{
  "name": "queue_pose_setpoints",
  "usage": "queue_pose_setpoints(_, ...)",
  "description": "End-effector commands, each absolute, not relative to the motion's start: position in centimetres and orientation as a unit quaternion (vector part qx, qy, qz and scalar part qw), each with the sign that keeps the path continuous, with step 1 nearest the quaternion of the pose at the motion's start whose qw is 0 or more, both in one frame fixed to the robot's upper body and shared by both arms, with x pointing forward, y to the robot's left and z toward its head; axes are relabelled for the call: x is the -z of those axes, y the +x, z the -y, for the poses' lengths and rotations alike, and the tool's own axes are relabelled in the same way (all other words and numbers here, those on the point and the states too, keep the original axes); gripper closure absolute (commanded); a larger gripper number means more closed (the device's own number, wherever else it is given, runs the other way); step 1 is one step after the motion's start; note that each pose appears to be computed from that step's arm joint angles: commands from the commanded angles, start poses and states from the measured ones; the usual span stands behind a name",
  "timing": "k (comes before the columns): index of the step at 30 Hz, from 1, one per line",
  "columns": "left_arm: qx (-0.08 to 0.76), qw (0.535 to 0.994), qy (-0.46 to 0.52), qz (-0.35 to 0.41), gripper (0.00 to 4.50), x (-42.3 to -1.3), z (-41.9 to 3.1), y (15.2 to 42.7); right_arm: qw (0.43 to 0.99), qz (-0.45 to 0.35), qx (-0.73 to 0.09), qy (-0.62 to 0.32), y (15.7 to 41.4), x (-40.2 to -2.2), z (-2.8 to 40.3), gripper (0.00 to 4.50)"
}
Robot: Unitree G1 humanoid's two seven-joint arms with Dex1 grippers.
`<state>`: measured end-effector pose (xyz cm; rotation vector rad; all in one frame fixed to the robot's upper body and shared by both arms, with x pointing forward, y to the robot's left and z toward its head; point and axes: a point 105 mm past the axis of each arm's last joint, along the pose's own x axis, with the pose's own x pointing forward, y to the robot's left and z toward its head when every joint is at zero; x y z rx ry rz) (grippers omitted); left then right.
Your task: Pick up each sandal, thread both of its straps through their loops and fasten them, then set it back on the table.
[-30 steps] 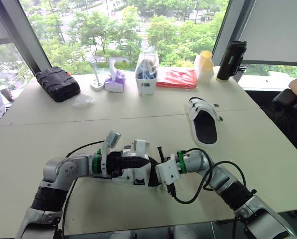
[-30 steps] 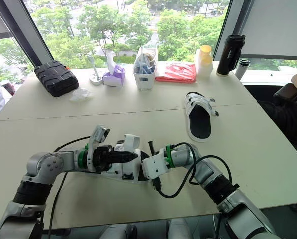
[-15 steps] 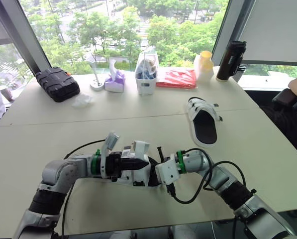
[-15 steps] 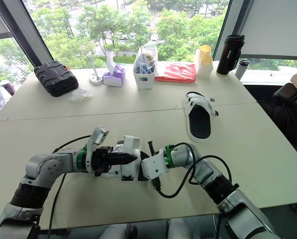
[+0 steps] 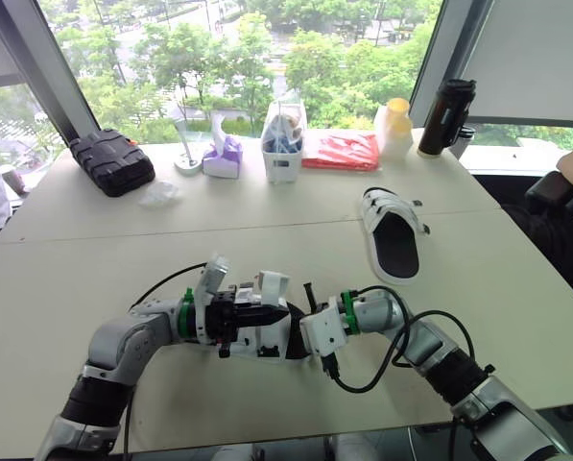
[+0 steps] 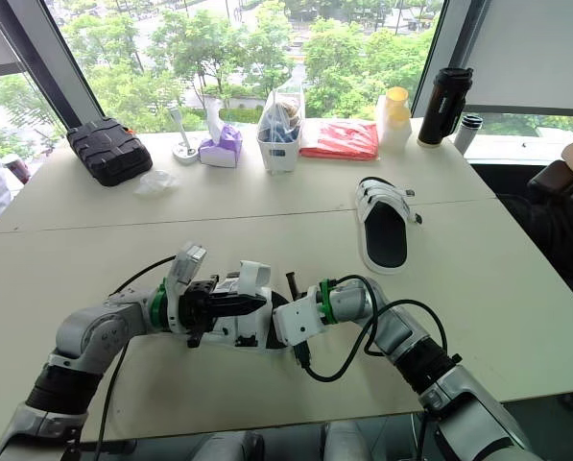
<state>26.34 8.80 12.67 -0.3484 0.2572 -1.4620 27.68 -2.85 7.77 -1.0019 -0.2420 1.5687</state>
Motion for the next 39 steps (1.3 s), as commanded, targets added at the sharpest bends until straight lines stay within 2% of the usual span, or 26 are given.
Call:
queue_pose_setpoints(1,0.664,0.727,-0.134,-0.111,4.45,-12.2,-9.0,26.2,0.578,0.027,-0.684,-0.445,27.5,-4.3,4.3,4.5)
queue_pose_setpoints(13,0.686,0.708,-0.117,-0.118,4.45,-11.6,-9.3,25.3,0.579,0.026,-0.682,-0.446,27.5,-4.3,4.4,4.5)
queue_pose_setpoints(18,0.675,0.733,-0.052,-0.07,4.45,-11.4,-9.4,26.0,0.58,0.027,-0.681,-0.446,27.6,-4.3,4.4,4.5)
queue_pose_setpoints(27,0.681,0.731,0.038,-0.018,4.45,-11.5,-9.5,26.6,0.58,0.028,-0.682,-0.446,27.6,-4.3,4.3,4.5)
queue_pose_setpoints(35,0.72,0.692,0.048,-0.017,4.45,-11.4,-8.8,24.4,0.579,0.028,-0.682,-0.445,27.6,-4.3,4.2,4.5)
queue_pose_setpoints(39,0.724,0.687,0.061,-0.009,4.45,-11.4,-8.8,24.0,0.578,0.028,-0.682,-0.447,27.6,-4.3,4.2,4.5)
